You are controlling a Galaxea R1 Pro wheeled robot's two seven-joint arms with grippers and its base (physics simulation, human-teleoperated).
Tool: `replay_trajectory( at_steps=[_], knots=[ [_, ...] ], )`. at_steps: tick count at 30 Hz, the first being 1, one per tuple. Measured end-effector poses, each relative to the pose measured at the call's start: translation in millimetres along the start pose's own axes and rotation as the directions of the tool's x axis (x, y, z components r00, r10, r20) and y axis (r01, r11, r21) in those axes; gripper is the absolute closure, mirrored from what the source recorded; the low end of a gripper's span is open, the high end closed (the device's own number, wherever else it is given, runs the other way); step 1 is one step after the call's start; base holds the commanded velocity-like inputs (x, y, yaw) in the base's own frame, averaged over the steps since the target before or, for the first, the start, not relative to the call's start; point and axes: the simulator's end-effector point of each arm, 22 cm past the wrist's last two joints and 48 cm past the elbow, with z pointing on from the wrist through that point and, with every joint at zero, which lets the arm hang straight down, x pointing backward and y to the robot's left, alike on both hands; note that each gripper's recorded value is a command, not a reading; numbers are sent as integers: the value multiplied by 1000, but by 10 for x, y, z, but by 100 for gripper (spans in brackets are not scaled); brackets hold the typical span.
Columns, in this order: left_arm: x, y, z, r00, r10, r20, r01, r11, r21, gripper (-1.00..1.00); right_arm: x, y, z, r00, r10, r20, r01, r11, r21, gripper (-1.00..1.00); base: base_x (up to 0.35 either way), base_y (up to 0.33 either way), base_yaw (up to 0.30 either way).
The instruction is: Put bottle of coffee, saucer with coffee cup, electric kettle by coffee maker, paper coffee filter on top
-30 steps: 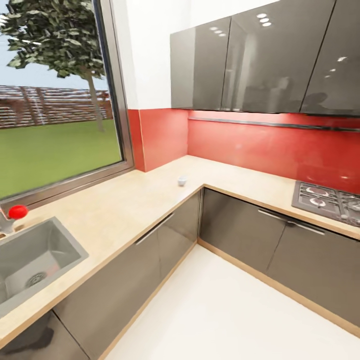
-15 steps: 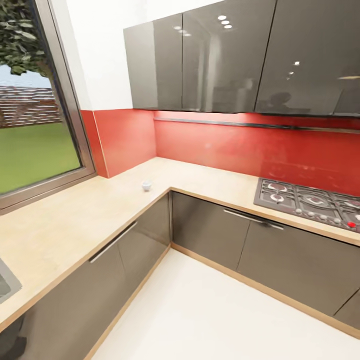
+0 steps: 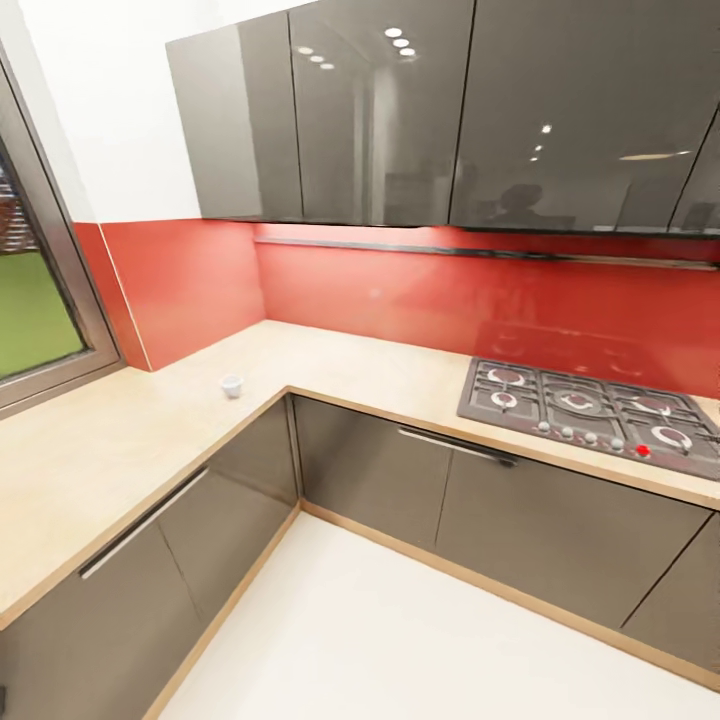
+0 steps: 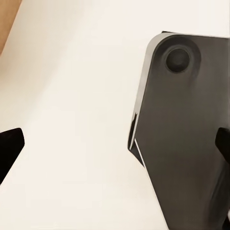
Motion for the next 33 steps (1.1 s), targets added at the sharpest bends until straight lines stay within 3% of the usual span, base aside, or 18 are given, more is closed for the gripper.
replay_trajectory(
  at_steps=[9, 23, 33],
  knots=[
    [0, 8, 1, 1000, 0, 0, 0, 1000, -2, -100, 1, 16, 0, 1000, -2, 0, 2, 1000, -3, -100, 254, -235, 35],
    [4, 27, 3, 1000, -12, -2, 12, 1000, -7, -100, 0, 10, 1, 1000, -3, 0, 3, 1000, 0, -100, 246, -239, 263],
    [2, 37, 4, 1000, -18, -2, 18, 1000, -9, -100, -1, 10, 2, 1000, -2, 0, 2, 1000, 1, -100, 32, -309, 276]
  ],
)
